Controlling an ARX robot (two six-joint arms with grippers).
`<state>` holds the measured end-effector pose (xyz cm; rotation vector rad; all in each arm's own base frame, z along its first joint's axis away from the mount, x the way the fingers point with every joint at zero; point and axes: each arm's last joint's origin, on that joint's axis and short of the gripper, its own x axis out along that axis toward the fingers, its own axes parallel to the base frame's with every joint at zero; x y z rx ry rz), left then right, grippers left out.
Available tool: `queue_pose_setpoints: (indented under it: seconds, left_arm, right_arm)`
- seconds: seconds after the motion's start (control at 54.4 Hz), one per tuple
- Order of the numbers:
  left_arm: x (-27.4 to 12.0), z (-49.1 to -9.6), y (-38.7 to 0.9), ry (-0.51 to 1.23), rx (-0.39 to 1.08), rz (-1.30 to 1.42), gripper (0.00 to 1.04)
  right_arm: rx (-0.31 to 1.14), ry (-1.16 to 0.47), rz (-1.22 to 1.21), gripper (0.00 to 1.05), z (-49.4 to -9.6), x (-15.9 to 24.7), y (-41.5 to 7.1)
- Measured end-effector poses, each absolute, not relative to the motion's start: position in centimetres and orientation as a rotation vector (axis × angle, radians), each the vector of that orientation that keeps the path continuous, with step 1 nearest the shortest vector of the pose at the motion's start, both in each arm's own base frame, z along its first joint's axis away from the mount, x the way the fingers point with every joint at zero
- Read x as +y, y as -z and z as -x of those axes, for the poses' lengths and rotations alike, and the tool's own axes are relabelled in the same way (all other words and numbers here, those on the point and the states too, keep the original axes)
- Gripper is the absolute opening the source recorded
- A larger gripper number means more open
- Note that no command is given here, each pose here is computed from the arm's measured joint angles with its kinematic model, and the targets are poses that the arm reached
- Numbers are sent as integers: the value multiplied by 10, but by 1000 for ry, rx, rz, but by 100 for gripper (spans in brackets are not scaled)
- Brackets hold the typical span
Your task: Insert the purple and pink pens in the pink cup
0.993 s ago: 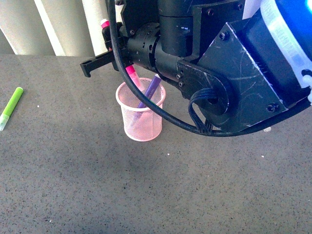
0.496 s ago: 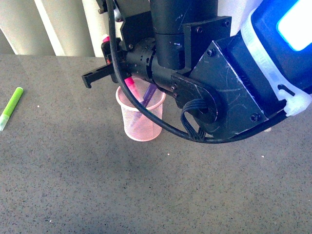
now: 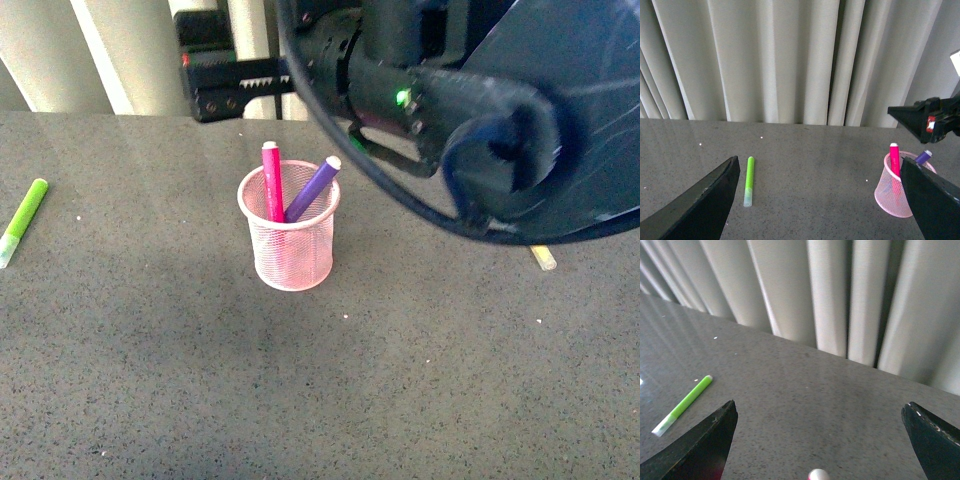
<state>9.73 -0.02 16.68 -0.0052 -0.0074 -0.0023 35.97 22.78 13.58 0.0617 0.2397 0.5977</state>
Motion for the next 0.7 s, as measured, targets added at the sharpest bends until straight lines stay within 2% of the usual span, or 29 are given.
queue_pose_setpoints:
  seconds: [0.037, 0.239, 0.349, 0.478, 0.533, 0.57, 0.699]
  left_arm:
    - [0, -97, -167, 2, -7, 5, 98]
    - [0, -97, -167, 2, -7, 5, 98]
    - [0, -97, -167, 2, -7, 5, 98]
    - [0, -97, -167, 3, -7, 5, 98]
    - [0, -97, -167, 2, -7, 5, 98]
    - [0, -97, -167, 2, -7, 5, 98]
    - [0, -97, -167, 0, -7, 5, 98]
  right_arm:
    - [254, -534, -61, 97, -360, 219, -145]
    - [348, -184, -54, 98, -352, 154, -172]
    - [341, -117, -66, 98, -348, 135, -178]
    - [335, -120, -61, 97, -347, 136, -177]
    - [174, -36, -32, 85, -339, 129, -173]
    - [106, -36, -25, 78, -329, 122, -171]
    - [8, -26, -16, 57, -298, 92, -173]
